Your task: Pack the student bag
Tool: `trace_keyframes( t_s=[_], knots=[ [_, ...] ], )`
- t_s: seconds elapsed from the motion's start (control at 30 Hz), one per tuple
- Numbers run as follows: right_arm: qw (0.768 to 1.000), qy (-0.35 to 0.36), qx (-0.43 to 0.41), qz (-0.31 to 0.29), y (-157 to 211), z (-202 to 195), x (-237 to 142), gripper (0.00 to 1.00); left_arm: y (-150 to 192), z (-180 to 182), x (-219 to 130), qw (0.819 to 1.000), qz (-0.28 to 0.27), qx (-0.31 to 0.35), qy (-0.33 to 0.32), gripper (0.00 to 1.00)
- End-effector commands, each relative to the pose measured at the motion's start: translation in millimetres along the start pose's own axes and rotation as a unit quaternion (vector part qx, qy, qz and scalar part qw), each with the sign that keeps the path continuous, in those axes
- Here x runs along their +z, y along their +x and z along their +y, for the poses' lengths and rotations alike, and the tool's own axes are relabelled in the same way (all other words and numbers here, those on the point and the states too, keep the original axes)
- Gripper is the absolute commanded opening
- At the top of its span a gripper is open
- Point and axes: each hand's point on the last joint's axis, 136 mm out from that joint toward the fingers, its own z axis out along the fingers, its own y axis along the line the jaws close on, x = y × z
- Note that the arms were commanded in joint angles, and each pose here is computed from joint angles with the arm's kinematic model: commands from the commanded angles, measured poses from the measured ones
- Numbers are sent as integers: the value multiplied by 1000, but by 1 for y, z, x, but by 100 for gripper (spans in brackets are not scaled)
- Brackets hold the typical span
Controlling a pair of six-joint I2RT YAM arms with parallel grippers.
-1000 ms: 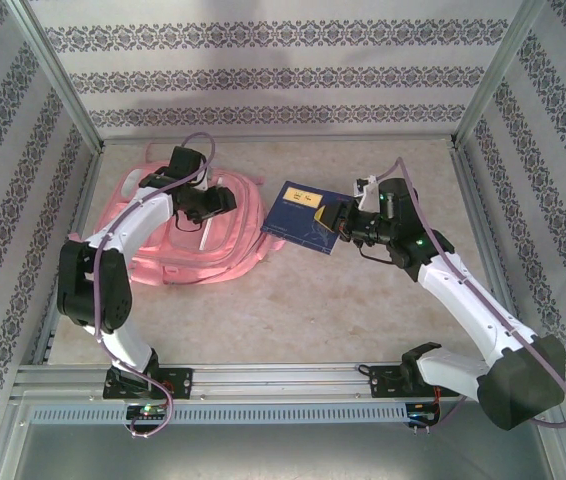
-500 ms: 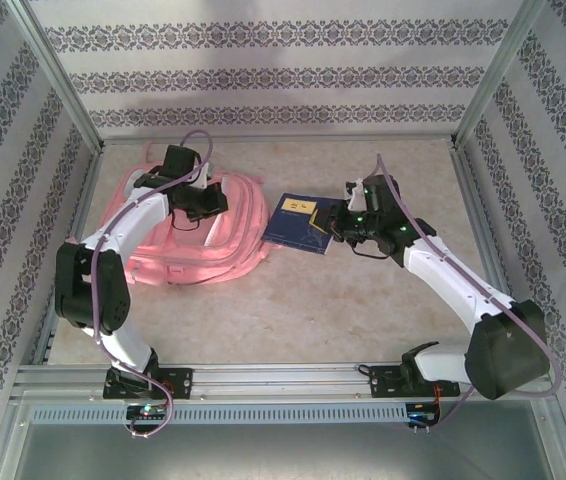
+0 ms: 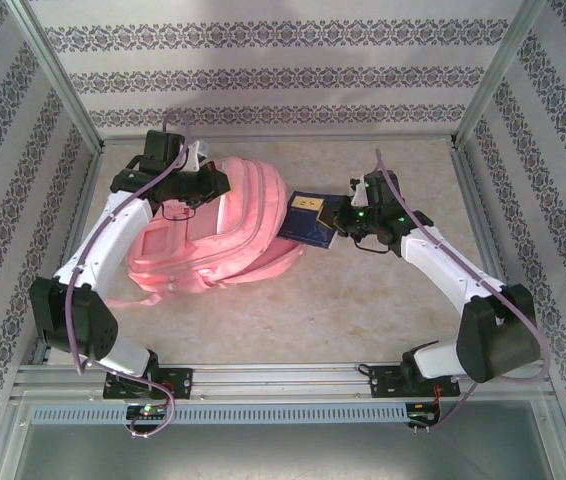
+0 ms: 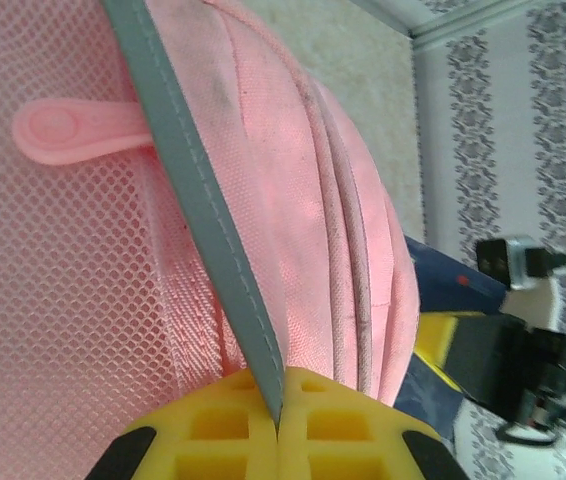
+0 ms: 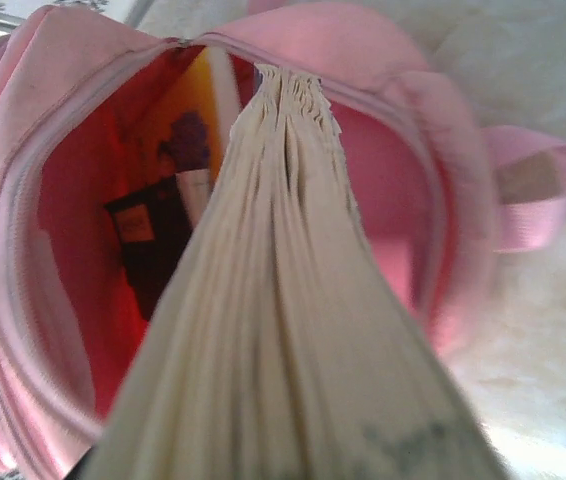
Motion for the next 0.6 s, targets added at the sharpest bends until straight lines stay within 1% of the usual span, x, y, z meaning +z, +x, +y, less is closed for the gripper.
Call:
trace_keyframes(
  t_s=[0.0,0.03,0.07,0.13,0.17,0.2,0.27,0.37,0.47,0.57],
  knots=[
    [992,-118,-51,1,-3,52,-5,0,11,-47,-20,997,1,38,74,0],
    [990,-134,-50,5,-2,58,-4,0,15,-42,-19,997,5,35,64,0],
    [987,-151,-52,10,1,67,-5,0,20,-36,-18,998,11,30,51,3],
    [981,-183,-61,21,7,84,-5,0,27,-20,-20,1000,15,19,1,28],
    [978,-197,-62,28,11,92,-6,0,31,-13,-24,999,16,24,-30,38],
    [975,-211,-63,35,14,100,-7,0,32,-7,-29,998,14,29,-63,45],
    [970,-228,-64,47,22,112,-7,0,33,-3,-41,993,10,35,-109,52],
    [966,-240,-73,60,34,124,-7,0,33,-15,-51,990,8,50,-131,60],
    [964,-249,-73,68,41,130,-4,0,44,-35,-42,987,36,81,-132,65],
    [963,-250,-69,72,44,131,-1,0,59,-44,-22,979,76,113,-150,67]
  ],
)
